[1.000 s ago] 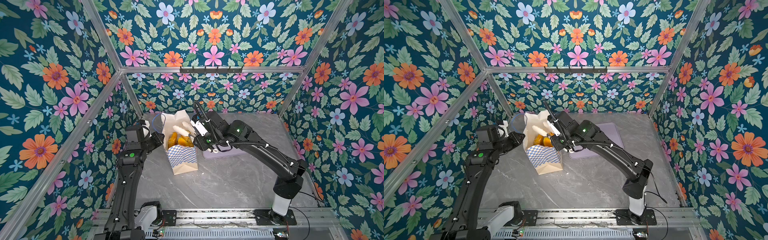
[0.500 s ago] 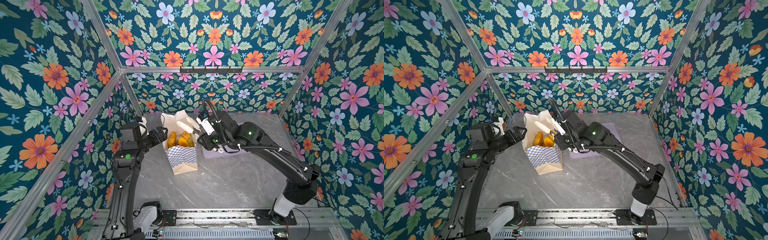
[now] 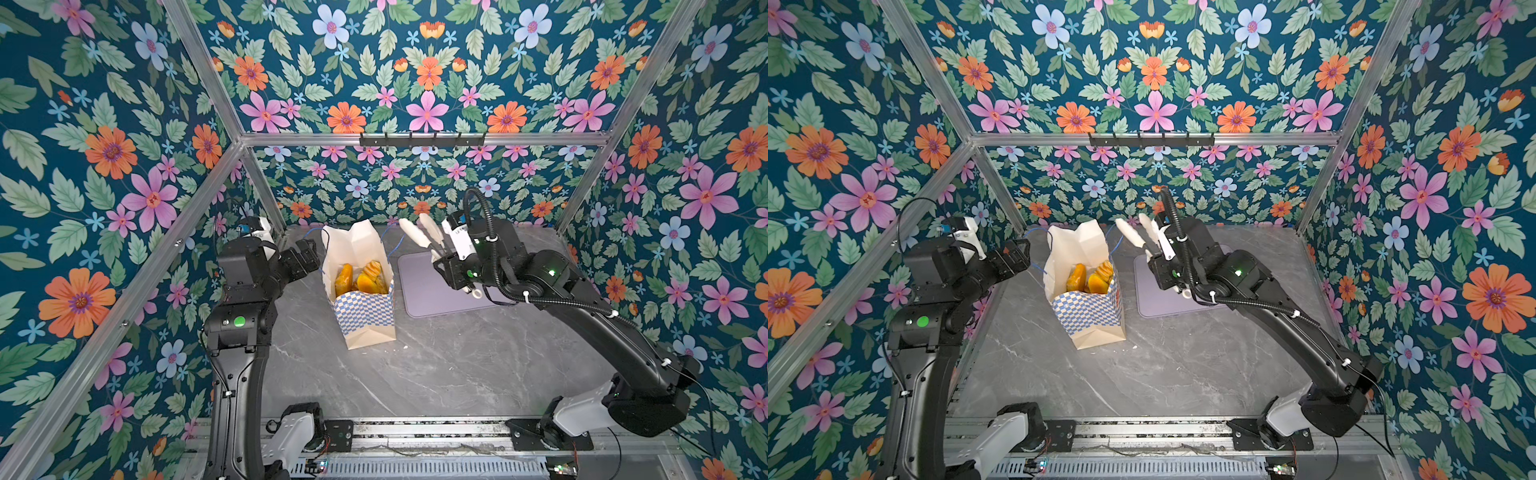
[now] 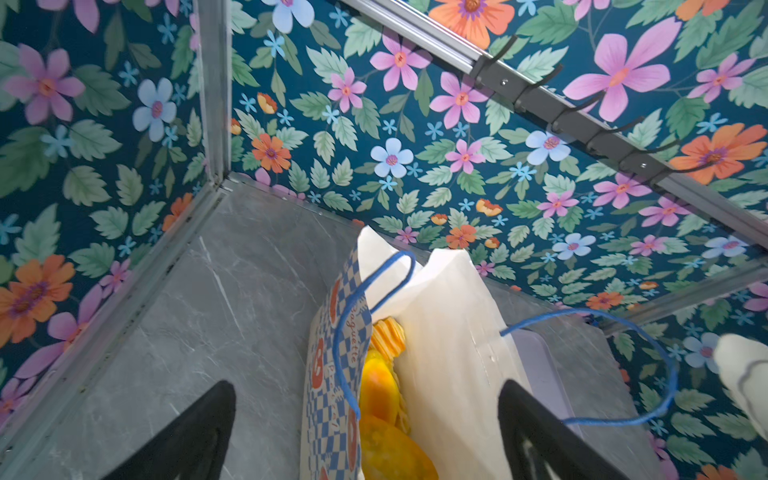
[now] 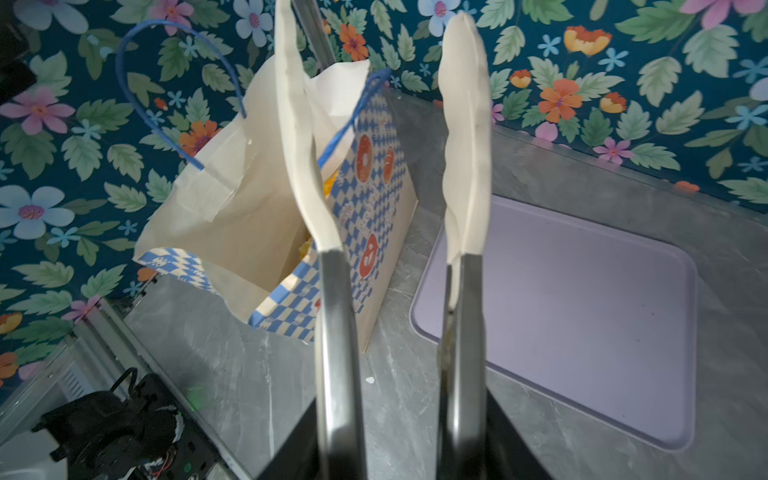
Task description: Place the fake bread into the paper bag
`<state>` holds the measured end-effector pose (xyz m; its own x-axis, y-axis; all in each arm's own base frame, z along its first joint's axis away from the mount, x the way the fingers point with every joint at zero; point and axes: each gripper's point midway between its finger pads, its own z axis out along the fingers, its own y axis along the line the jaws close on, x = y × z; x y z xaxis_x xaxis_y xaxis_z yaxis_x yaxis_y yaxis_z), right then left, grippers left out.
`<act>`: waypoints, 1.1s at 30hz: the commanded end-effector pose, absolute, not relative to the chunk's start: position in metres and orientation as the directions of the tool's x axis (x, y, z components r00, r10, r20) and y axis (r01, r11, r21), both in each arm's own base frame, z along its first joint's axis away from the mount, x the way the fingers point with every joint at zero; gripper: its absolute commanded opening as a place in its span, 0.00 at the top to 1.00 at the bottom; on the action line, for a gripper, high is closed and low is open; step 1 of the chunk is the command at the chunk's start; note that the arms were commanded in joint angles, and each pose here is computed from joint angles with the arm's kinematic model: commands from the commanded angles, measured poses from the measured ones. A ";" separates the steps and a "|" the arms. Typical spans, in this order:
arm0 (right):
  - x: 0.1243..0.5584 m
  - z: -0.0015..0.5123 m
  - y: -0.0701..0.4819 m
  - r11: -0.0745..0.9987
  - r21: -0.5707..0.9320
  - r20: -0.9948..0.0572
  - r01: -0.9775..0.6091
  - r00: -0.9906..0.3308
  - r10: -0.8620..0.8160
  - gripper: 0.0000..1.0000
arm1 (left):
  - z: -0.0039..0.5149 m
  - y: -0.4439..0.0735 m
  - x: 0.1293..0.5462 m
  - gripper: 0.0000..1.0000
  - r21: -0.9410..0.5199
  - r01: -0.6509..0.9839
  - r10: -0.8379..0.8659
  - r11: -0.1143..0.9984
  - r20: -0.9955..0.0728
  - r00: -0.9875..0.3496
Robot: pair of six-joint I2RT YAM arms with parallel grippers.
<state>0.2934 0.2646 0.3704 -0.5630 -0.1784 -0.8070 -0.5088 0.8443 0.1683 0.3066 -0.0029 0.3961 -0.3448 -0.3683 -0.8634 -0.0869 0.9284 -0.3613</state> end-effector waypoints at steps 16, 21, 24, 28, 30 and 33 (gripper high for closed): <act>0.383 0.286 0.039 0.898 0.408 -0.667 0.167 -0.617 0.418 0.53 | 0.380 0.104 0.375 0.00 -0.415 -0.353 -0.480 0.839 -0.869 -0.119; 0.395 0.249 -0.009 0.880 0.364 -0.636 0.306 -0.608 0.474 0.51 | 0.363 0.125 0.384 0.00 -0.419 -0.394 -0.481 0.818 -0.874 -0.071; 0.401 0.231 -0.027 0.887 0.304 -0.639 0.348 -0.616 0.461 0.50 | 0.351 0.131 0.386 0.00 -0.391 -0.401 -0.441 0.828 -0.897 -0.036; 0.409 0.211 -0.036 0.906 0.236 -0.631 0.352 -0.653 0.418 0.50 | 0.339 0.139 0.377 0.00 -0.336 -0.436 -0.372 0.835 -0.928 0.003; 0.413 0.202 -0.037 0.916 0.210 -0.623 0.343 -0.675 0.395 0.50 | 0.330 0.140 0.374 0.00 -0.336 -0.439 -0.367 0.833 -0.930 0.014; 0.418 0.188 -0.038 0.929 0.181 -0.604 0.322 -0.709 0.364 0.50 | 0.311 0.139 0.376 0.00 -0.325 -0.440 -0.370 0.837 -0.929 -0.016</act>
